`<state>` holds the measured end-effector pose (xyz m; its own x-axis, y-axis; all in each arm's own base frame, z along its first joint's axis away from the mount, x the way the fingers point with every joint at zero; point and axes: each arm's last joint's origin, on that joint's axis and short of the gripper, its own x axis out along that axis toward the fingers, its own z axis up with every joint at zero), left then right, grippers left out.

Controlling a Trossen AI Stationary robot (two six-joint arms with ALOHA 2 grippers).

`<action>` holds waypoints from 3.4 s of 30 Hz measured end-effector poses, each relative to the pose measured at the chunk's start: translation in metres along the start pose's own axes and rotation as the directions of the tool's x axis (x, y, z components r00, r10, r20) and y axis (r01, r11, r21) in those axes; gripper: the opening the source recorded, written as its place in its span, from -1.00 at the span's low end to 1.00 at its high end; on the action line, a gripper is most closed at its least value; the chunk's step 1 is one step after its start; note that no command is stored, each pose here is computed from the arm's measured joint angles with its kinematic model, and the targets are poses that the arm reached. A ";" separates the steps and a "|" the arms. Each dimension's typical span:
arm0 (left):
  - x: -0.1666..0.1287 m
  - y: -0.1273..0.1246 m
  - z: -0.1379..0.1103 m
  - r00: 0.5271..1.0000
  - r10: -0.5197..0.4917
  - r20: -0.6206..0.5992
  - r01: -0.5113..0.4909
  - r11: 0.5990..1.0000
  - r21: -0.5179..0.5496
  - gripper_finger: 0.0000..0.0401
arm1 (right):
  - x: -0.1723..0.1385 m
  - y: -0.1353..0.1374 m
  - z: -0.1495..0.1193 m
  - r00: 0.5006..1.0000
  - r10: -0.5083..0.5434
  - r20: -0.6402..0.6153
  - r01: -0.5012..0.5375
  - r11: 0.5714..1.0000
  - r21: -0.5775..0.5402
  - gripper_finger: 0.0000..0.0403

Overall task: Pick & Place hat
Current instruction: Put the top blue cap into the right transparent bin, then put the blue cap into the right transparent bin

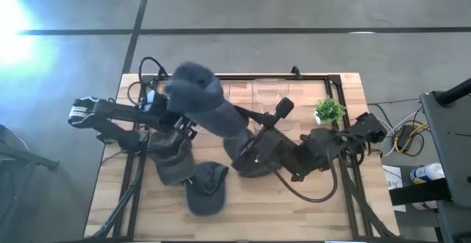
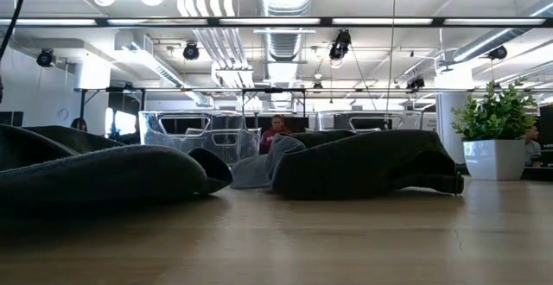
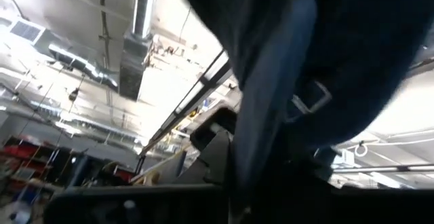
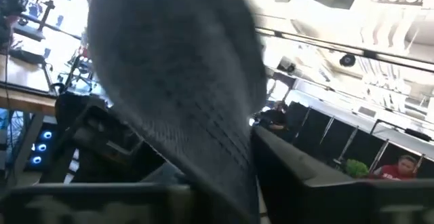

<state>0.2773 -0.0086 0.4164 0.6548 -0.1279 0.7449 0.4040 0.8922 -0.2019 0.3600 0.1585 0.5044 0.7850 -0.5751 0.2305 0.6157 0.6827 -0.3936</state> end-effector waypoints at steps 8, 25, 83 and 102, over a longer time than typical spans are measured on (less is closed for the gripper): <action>-0.003 0.003 -0.015 0.971 0.157 -0.182 -0.164 0.986 -0.024 -0.58 | -0.003 -0.012 0.000 0.990 -0.093 -0.110 0.079 0.989 -0.127 -0.92; -0.048 -0.048 -0.052 0.663 0.425 -0.617 -0.465 0.879 0.106 -0.32 | -0.003 -0.086 -0.075 0.824 -0.346 -0.448 0.124 0.883 -0.453 -0.93; -0.130 -0.044 -0.045 0.084 0.764 -0.640 -0.723 0.489 0.488 -0.31 | 0.029 -0.046 -0.322 0.125 -0.049 -0.991 -0.843 0.522 -0.132 -0.32; -0.145 -0.049 -0.066 0.070 0.503 -0.861 -0.719 0.624 0.306 -0.31 | -0.005 -0.075 -0.261 -0.180 0.500 -0.847 -0.428 0.736 0.525 -0.27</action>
<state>0.2050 -0.0630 0.2764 0.7991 0.0667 -0.5975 -0.4140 0.7817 -0.4665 0.2918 -0.0072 0.3006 0.1078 0.0627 -0.9922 0.1530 0.9851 0.0789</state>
